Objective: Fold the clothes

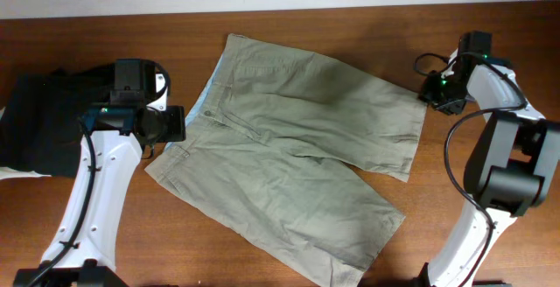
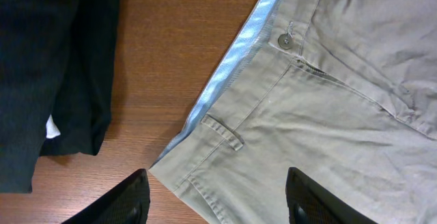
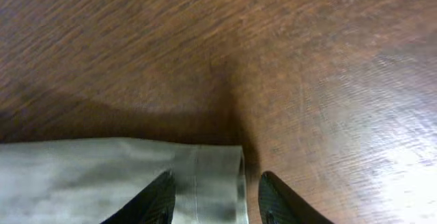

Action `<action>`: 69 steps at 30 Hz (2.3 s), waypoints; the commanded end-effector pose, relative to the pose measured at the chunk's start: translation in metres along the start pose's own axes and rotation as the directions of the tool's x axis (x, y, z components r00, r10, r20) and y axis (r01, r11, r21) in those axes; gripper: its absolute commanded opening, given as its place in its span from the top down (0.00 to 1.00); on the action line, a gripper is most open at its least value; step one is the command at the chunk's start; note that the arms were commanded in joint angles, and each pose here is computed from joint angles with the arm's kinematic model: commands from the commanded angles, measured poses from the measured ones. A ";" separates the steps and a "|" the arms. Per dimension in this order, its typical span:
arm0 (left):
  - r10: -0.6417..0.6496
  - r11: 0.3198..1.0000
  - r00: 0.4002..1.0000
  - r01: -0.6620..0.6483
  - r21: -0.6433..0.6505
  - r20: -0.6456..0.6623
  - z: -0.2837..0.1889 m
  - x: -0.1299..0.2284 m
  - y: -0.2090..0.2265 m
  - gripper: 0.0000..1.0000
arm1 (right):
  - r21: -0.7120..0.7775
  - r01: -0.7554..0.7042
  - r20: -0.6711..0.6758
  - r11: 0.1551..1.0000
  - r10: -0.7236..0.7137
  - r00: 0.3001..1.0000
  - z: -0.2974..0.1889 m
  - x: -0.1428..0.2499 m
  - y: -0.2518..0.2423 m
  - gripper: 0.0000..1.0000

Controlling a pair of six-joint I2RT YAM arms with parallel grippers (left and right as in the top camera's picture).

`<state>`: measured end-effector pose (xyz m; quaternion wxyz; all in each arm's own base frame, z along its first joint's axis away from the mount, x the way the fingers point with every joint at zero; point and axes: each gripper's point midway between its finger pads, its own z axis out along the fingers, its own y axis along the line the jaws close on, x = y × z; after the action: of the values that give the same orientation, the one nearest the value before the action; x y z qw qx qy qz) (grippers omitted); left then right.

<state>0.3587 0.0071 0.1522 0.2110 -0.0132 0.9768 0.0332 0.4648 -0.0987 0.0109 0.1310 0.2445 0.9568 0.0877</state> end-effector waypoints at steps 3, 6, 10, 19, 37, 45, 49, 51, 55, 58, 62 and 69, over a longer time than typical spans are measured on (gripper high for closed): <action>-0.005 1.000 1.000 0.005 0.011 0.009 -0.005 0.001 -0.001 0.36 | -0.108 -0.006 -0.012 0.994 0.004 1.000 0.006 -0.003 0.017 0.96; -0.005 1.000 1.000 0.005 0.010 0.009 -0.005 0.001 -0.001 0.36 | -0.118 -0.010 0.035 0.993 0.014 0.999 -0.013 -0.021 0.015 0.96; -0.005 1.000 1.000 0.005 0.011 0.010 -0.005 0.001 -0.001 0.36 | -0.145 0.010 0.101 0.989 0.005 0.995 -0.030 -0.044 0.017 0.96; -0.005 1.000 1.000 0.005 0.011 0.010 -0.005 0.001 -0.001 0.36 | -0.089 -0.013 0.166 0.996 0.028 0.986 -0.034 -0.061 -0.004 0.55; 0.096 0.993 0.995 -0.094 0.070 -0.015 -0.006 0.009 -0.017 0.41 | -0.033 0.022 -0.117 0.999 -0.025 0.993 -0.062 0.026 -0.013 0.81; 0.107 0.992 0.994 -0.108 0.072 0.009 -0.023 0.012 -0.018 0.51 | -0.073 0.026 -0.085 0.997 -0.032 0.996 -0.007 0.048 -0.022 0.88; 0.106 0.992 0.994 -0.108 0.070 0.027 -0.031 0.011 -0.017 0.51 | -0.066 0.025 -0.087 0.997 -0.030 0.996 0.012 0.065 -0.031 0.96; 0.114 0.991 0.993 -0.115 0.070 0.024 -0.033 0.013 -0.017 0.51 | 0.002 -0.008 -0.079 1.000 0.008 0.997 0.021 0.072 -0.046 0.96; 0.114 0.991 0.993 -0.115 0.071 0.015 -0.033 0.015 -0.017 0.51 | 0.090 -0.051 -0.037 0.995 0.055 0.998 0.022 0.065 -0.067 0.96; 0.115 0.990 0.993 -0.116 0.075 0.015 -0.033 0.016 -0.018 0.51 | -0.005 -0.097 -0.003 0.995 0.097 0.995 0.009 0.042 -0.064 0.96; 0.152 0.980 0.988 -0.154 0.128 0.019 -0.034 0.017 -0.027 0.51 | -0.429 0.015 0.010 0.903 -0.012 1.000 -0.026 0.024 0.001 0.70; 0.158 0.974 0.987 -0.160 0.163 0.023 -0.035 0.017 -0.033 0.50 | -0.240 0.061 -0.083 0.969 -0.083 0.993 -0.006 0.054 0.004 0.82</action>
<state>0.3328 -0.0235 0.1701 0.2063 0.0694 0.9758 -0.0200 0.4204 -0.0713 0.0175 0.1343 0.2041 0.9341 0.2604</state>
